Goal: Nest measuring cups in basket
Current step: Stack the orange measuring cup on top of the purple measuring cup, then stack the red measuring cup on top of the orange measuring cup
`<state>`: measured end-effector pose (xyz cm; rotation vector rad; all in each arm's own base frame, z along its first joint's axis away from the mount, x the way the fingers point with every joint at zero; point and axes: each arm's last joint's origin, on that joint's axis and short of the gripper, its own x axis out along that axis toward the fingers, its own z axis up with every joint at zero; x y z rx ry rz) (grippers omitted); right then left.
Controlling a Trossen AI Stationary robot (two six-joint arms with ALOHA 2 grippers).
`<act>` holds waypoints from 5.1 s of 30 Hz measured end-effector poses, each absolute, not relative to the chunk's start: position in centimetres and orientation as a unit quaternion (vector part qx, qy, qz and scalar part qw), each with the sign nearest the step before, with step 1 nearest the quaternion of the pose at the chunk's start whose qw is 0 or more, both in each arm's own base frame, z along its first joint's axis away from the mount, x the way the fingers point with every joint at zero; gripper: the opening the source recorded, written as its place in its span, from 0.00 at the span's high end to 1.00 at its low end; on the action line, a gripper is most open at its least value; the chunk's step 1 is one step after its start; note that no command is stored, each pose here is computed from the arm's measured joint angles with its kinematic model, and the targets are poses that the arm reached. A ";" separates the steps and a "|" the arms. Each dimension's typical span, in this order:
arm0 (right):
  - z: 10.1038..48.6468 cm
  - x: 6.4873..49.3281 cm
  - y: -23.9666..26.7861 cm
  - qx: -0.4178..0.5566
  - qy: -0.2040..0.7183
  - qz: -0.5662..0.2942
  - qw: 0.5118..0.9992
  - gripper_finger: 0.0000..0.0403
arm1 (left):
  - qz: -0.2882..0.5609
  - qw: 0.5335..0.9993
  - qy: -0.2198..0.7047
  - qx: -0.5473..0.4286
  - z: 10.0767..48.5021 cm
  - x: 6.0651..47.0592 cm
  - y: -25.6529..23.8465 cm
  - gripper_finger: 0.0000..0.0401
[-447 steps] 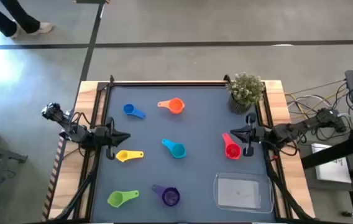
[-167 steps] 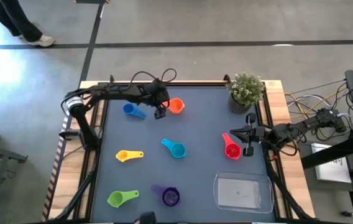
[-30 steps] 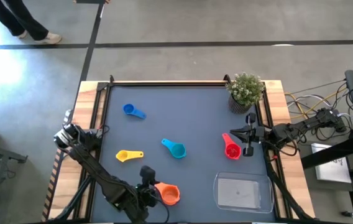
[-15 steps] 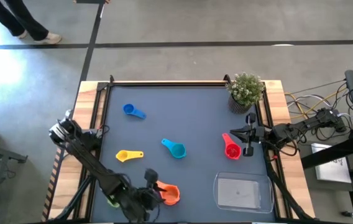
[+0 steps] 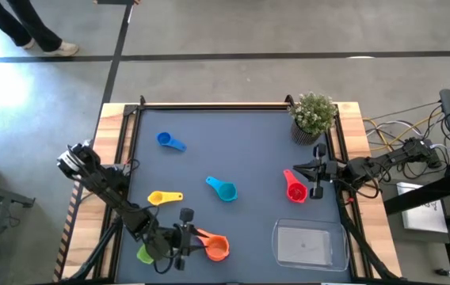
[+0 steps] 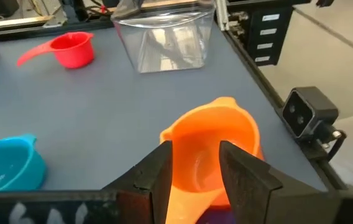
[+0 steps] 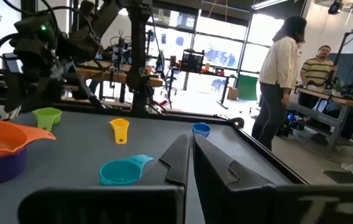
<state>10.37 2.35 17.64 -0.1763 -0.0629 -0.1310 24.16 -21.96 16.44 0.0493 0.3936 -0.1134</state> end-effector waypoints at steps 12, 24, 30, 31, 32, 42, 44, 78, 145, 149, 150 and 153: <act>17.6 10.4 2.3 -0.088 -0.032 -0.066 0.993 0.97 | -0.065 0.971 0.225 0.042 14.0 25.6 -23.1 0.72; 17.6 10.4 2.3 -0.088 -0.032 -0.066 0.993 0.97 | -0.069 0.972 0.208 0.079 16.8 25.3 -22.3 0.72; 17.6 10.4 2.3 -0.088 -0.032 -0.066 0.993 0.97 | -0.049 0.969 0.221 0.096 20.3 23.8 -20.4 0.72; 17.6 10.4 2.3 -0.088 -0.032 -0.066 0.993 0.97 | -0.045 0.967 0.228 0.100 20.6 23.5 -20.0 0.72; 17.6 10.4 2.3 -0.088 -0.032 -0.066 0.993 0.97 | -0.041 0.966 0.234 0.105 20.9 23.3 -19.6 0.72; 17.6 10.4 2.3 -0.088 -0.032 -0.066 0.993 0.97 | 0.131 0.939 0.208 0.241 22.7 22.3 -17.1 0.72; 17.6 10.4 2.3 -0.088 -0.032 -0.066 0.993 0.97 | 0.139 0.939 0.207 0.237 22.8 22.4 -16.9 0.72; 17.9 10.3 2.3 -0.082 -0.045 -0.067 0.993 0.97 | -0.010 0.992 0.077 0.095 21.9 21.4 -7.2 1.00; 20.3 16.9 6.6 0.196 0.559 -0.302 0.747 0.58 | -0.120 0.986 0.117 -0.002 22.1 18.7 -7.4 0.79; 19.2 16.1 6.2 0.202 0.562 -0.324 0.734 0.54 | -0.120 0.985 0.122 -0.002 22.0 18.9 -7.5 0.79; 18.9 15.8 6.1 0.206 0.561 -0.328 0.731 0.54 | -0.120 0.985 0.122 -0.002 22.0 18.9 -7.5 0.79; 18.3 14.9 5.7 0.216 0.558 -0.336 0.727 0.55 | -0.120 0.985 0.123 -0.002 21.9 18.9 -7.5 0.79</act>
